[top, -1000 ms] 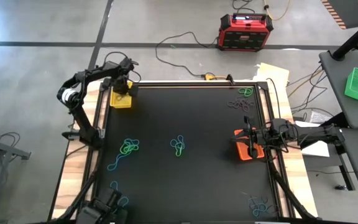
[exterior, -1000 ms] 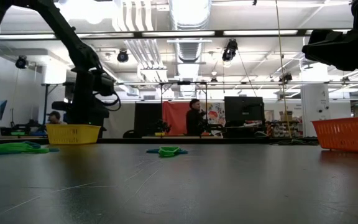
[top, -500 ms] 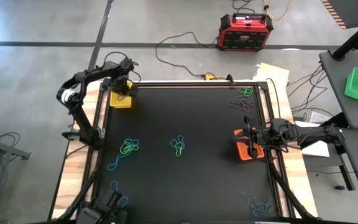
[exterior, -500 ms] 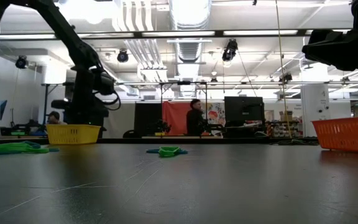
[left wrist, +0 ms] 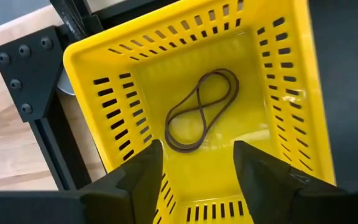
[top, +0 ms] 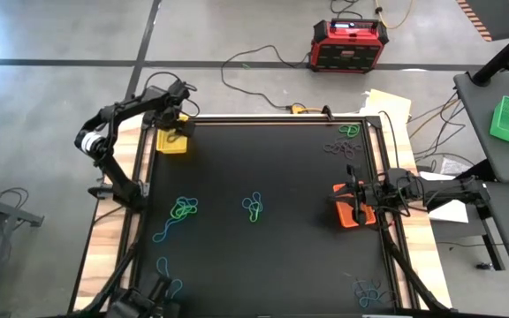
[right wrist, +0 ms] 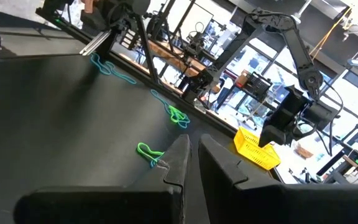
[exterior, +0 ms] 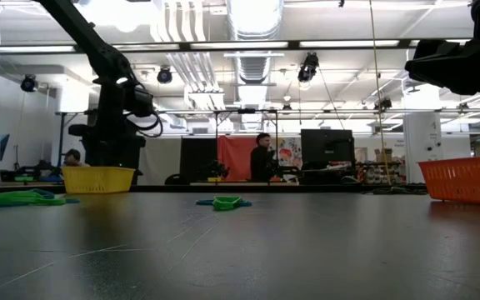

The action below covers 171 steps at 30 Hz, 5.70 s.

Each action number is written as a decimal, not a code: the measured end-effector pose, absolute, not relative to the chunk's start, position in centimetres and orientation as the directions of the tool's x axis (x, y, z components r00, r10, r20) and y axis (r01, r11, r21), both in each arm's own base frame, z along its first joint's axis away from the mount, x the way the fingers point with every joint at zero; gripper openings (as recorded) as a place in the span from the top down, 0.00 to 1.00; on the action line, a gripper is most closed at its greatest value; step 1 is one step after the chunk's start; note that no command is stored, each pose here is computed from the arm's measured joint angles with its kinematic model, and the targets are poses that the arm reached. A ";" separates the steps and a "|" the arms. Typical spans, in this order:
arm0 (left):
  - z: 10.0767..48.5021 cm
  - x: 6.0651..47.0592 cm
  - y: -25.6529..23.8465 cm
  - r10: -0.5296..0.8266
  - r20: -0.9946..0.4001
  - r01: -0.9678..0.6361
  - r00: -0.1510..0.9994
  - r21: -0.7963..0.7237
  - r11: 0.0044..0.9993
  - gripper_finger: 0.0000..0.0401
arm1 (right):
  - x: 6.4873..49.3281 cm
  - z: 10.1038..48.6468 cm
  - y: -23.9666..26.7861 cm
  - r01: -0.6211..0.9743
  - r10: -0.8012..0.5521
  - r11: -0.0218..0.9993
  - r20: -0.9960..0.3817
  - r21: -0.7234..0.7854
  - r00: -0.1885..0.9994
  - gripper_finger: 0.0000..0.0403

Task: Sort rubber bands into baskets
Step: Put the purple rubber band into the yellow bin

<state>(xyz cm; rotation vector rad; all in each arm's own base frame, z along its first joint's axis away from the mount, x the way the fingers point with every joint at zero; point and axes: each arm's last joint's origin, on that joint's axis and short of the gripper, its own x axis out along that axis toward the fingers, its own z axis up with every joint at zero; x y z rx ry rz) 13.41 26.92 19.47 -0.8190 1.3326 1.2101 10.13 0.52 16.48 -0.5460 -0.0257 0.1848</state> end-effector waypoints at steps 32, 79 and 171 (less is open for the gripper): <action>28.5 22.4 2.1 0.363 -0.817 -0.588 0.448 0.036 0.808 0.53 | 10.1 16.5 0.5 -0.168 0.182 0.838 -0.025 -0.518 0.983 0.93; 19.8 17.7 -18.5 0.039 -0.561 -0.047 0.827 -0.001 0.999 0.53 | 10.1 16.5 0.5 -0.168 0.181 0.838 -0.025 -0.518 0.983 0.93; 15.9 28.4 -10.5 0.195 -0.493 -0.214 0.848 0.017 0.977 0.68 | 23.3 17.1 -20.1 0.575 -0.084 0.814 -0.996 -0.082 -0.024 0.73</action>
